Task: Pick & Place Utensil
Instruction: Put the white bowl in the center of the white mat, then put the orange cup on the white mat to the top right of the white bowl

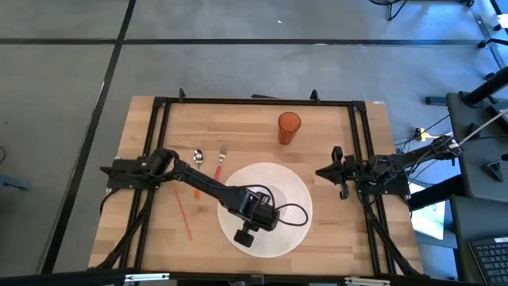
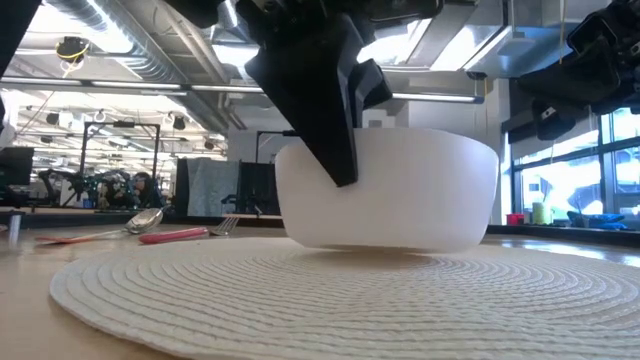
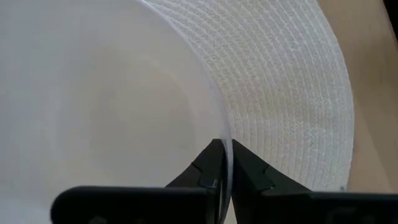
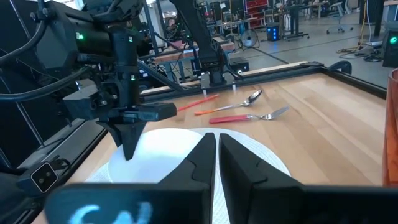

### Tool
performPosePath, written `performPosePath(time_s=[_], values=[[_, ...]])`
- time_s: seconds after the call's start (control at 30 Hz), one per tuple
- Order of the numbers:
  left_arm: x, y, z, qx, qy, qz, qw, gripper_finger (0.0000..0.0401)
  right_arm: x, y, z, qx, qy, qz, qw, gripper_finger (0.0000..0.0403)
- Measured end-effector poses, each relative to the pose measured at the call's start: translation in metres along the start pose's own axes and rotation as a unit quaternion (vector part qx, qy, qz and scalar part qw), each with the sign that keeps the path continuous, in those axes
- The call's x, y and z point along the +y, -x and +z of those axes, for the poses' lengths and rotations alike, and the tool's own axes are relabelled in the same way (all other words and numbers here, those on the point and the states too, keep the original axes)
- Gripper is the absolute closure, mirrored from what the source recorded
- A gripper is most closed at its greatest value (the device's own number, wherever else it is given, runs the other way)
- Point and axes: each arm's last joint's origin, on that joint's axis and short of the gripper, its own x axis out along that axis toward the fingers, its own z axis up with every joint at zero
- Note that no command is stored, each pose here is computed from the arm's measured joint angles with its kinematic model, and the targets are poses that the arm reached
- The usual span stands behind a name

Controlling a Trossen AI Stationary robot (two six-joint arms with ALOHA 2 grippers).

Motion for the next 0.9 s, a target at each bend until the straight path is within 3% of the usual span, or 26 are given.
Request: performPosePath(time_s=[0.2,0.33,0.47,0.57,0.73,0.83,0.9], values=[[-0.001,0.000,0.000,-0.001,0.006,-0.004,1.000,0.0329,0.000,0.000,0.000,0.000,0.000,0.001,1.000,0.0381],[-0.004,0.006,0.000,0.004,-0.015,-0.038,0.999,0.0291,0.000,0.000,0.000,0.000,0.000,0.001,1.000,0.0381],[-0.006,0.042,0.003,0.028,-0.025,-0.054,0.998,0.0273,0.000,0.000,0.000,0.000,0.000,0.001,1.000,0.0381],[-0.005,0.084,-0.001,0.014,-0.043,-0.017,0.999,0.0276,0.000,0.000,0.000,0.000,0.000,0.001,1.000,0.0381],[0.008,0.180,-0.028,-0.122,-0.073,0.066,0.988,0.0313,0.001,0.000,-0.001,0.007,-0.001,0.025,1.000,0.0381],[0.024,0.218,-0.065,-0.235,-0.059,0.107,0.964,0.0345,0.002,0.000,-0.001,0.009,-0.002,0.034,0.999,0.0381],[0.035,0.227,-0.102,-0.305,-0.045,0.122,0.944,0.0367,0.002,0.000,-0.001,0.009,0.000,0.035,0.999,0.0381]])
